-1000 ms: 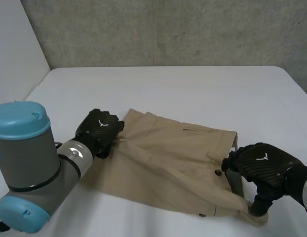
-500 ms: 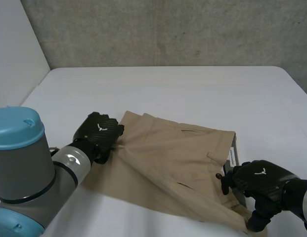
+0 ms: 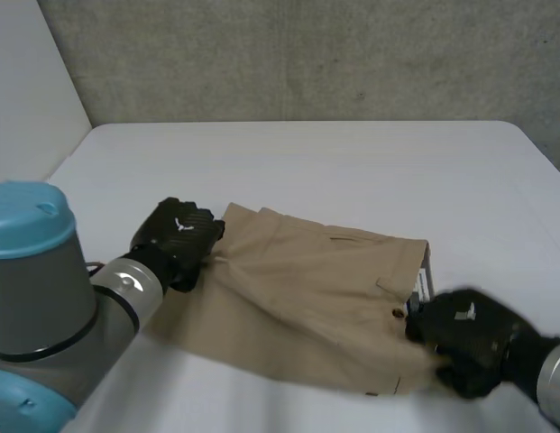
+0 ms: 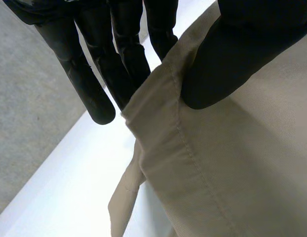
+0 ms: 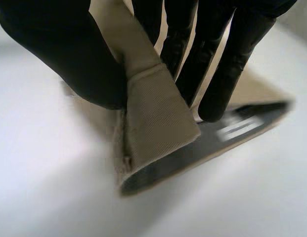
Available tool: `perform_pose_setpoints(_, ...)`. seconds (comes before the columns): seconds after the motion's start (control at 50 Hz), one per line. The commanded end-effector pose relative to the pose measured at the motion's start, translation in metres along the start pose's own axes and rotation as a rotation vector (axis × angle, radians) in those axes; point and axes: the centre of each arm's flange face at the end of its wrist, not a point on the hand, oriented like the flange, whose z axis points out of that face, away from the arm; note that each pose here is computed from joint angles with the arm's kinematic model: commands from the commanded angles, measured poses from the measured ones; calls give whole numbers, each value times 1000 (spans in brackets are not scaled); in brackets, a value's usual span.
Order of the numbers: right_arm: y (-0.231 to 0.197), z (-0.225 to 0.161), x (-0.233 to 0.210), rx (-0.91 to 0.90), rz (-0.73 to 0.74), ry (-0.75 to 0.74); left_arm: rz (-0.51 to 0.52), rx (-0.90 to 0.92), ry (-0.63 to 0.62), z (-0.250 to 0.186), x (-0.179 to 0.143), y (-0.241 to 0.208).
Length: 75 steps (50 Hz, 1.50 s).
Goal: Fold the shorts.
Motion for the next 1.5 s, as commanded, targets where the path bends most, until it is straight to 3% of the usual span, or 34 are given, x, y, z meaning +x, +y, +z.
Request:
perform_pose_setpoints(0.02, -71, -23, 40, 234, -127, 201, -27, 108, -62, -45, -24, -43)
perform_pose_setpoints(0.2, -108, -38, 54, 352, -161, 265, -36, 203, -159, -79, -46, -62)
perform_pose_setpoints(0.32, -92, -3, 50, 269, -122, 158, -45, 159, -169, -71, -49, -49)
perform_pose_setpoints(0.48, -83, 47, 48, 179, -127, 125, -50, 27, -97, -17, -38, -19)
perform_pose_setpoints(0.62, -114, 89, 46, 260, -191, 148, -46, 47, -119, 42, -50, -19)
perform_pose_setpoints(0.7, -166, 93, 68, 470, -255, 317, -31, 240, -255, 65, -87, -64)
perform_pose_setpoints(0.8, -235, 68, 95, 826, -297, 566, -10, 569, -495, 63, -139, -131)
perform_pose_setpoints(0.88, -249, 55, 98, 932, -273, 603, -3, 741, -598, 54, -152, -157)
perform_pose_setpoints(0.96, -238, 57, 92, 904, -236, 563, -8, 716, -586, 49, -146, -148)
perform_pose_setpoints(1.12, -181, 86, 68, 734, -197, 439, -27, 505, -477, 64, -109, -76)
perform_pose_setpoints(1.26, -97, 135, 33, 482, -154, 276, -54, 185, -282, 87, -39, 31)
perform_pose_setpoints(1.32, -67, 147, 22, 390, -134, 229, -49, 106, -239, 81, -23, 53)
perform_pose_setpoints(1.4, -42, 145, 12, 312, -129, 199, -47, 90, -234, 63, -23, 50)
perform_pose_setpoints(1.5, -41, 132, 7, 316, -137, 190, -59, 127, -243, 23, -36, 16)
